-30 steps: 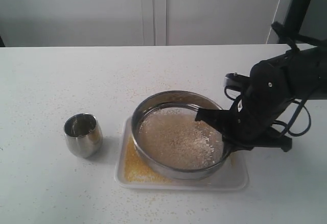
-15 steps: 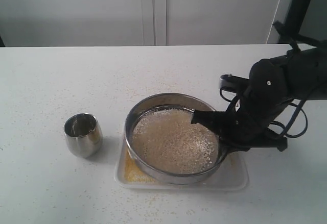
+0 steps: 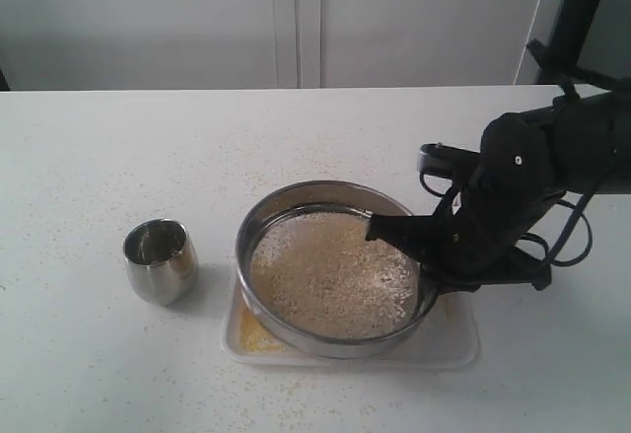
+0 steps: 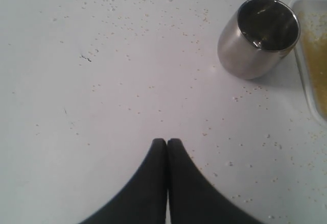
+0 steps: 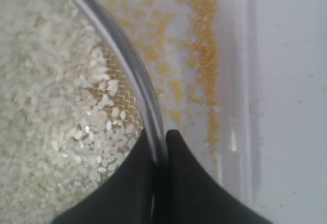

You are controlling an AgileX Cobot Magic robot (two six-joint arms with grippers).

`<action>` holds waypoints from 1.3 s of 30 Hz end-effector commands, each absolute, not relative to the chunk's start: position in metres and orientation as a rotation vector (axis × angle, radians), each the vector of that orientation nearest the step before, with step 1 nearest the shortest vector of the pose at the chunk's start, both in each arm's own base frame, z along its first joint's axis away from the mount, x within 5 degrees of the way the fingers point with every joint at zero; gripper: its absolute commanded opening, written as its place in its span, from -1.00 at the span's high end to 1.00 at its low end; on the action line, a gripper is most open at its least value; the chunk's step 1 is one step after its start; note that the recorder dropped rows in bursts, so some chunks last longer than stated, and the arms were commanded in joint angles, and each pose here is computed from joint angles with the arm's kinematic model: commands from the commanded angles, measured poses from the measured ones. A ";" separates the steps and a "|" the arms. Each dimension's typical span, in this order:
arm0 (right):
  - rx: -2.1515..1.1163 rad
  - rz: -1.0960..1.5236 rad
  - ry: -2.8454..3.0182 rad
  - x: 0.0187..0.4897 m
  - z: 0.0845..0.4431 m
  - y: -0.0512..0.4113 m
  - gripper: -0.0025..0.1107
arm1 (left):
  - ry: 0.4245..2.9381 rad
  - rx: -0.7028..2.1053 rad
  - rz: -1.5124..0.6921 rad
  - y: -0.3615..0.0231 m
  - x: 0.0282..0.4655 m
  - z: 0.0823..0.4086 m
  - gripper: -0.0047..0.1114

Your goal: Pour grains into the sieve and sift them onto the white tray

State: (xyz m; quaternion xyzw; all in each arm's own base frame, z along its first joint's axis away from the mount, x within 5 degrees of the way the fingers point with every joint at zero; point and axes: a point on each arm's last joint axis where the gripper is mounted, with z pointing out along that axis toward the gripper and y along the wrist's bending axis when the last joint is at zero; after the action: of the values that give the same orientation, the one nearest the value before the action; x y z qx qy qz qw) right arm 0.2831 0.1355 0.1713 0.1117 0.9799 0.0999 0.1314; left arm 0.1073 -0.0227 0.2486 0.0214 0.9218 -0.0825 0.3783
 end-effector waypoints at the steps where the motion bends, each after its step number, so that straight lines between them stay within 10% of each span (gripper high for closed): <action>1: 0.584 0.322 2.772 0.292 0.178 0.120 0.96 | 2.364 0.043 -0.222 -0.023 0.106 0.246 0.92; 16: 0.209 0.313 2.808 0.283 0.179 0.142 0.96 | 2.364 0.043 -0.222 -0.023 0.106 0.246 0.92; 21: 0.668 0.274 2.741 0.294 0.177 0.115 0.96 | 2.364 0.043 -0.222 -0.023 0.106 0.246 0.92; 25: 0.258 0.374 2.779 0.286 0.182 0.143 0.96 | 2.364 0.043 -0.222 -0.023 0.106 0.246 0.92; 39: 0.590 0.299 2.734 0.295 0.182 0.116 0.96 | 2.364 0.043 -0.222 -0.023 0.106 0.246 0.92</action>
State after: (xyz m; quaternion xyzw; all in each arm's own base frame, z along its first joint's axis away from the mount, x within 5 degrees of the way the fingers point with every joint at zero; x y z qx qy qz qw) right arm 0.2859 0.1308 0.1744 0.1326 0.9757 0.1028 0.1412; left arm 0.1073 -0.0227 0.2486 0.0214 0.9218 -0.0825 0.3783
